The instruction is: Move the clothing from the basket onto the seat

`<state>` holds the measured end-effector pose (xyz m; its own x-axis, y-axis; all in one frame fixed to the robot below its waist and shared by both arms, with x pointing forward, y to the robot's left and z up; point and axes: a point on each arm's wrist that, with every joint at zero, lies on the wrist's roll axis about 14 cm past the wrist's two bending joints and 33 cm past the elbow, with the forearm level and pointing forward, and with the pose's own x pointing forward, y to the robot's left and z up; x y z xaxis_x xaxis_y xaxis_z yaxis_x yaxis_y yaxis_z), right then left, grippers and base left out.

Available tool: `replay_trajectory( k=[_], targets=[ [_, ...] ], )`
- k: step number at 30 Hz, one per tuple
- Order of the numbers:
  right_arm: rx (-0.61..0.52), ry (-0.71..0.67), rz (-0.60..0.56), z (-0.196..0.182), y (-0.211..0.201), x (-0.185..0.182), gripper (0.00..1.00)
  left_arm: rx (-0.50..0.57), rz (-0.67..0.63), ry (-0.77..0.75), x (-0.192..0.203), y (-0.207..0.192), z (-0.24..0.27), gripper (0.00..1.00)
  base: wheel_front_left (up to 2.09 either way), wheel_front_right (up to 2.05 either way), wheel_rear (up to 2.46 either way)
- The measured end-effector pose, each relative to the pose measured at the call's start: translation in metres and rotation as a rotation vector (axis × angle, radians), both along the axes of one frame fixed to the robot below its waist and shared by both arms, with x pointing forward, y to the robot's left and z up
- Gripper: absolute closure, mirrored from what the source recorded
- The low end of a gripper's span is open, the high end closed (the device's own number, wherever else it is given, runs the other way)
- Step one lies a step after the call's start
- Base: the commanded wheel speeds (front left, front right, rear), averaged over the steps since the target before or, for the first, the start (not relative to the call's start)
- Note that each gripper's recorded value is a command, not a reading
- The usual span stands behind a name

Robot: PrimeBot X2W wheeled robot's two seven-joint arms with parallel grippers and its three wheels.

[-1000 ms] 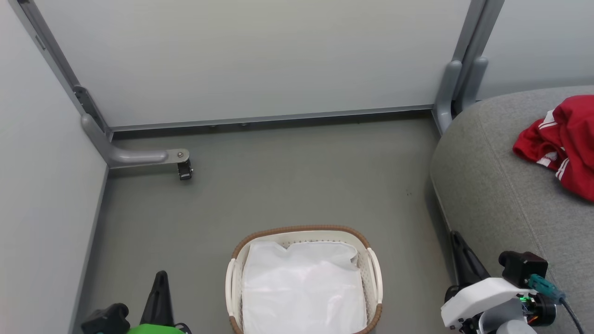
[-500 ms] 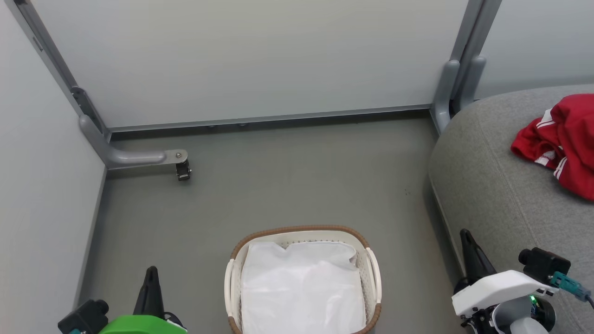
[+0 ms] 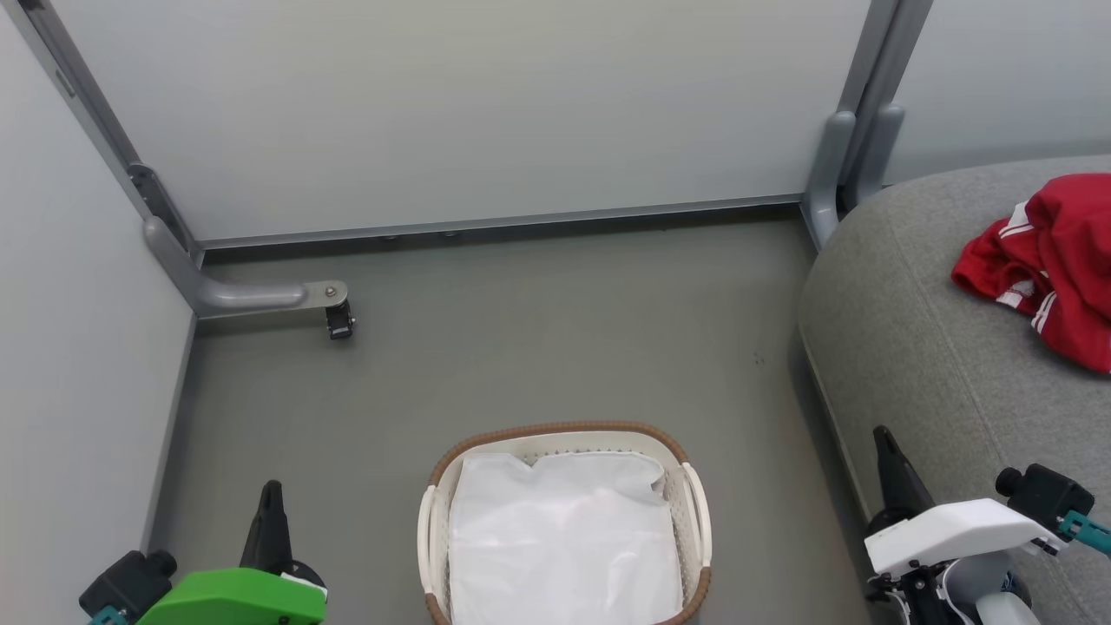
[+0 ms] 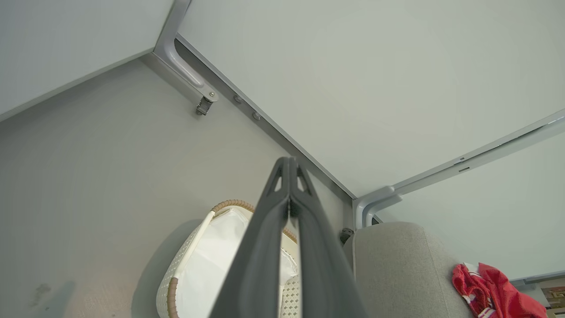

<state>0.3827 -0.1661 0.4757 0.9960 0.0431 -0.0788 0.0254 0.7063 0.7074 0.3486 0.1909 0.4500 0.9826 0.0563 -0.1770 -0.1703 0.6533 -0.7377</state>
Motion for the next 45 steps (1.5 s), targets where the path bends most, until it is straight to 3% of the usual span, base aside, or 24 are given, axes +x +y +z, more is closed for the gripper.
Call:
replay_trajectory(
  k=[45],
  targets=[
    [0.474,-0.002,-0.066,0.014,-0.02,0.004,1.0,-0.433,0.032,-0.081,0.023,0.007,0.026,1.0,0.0,0.0,0.0]
  ],
)
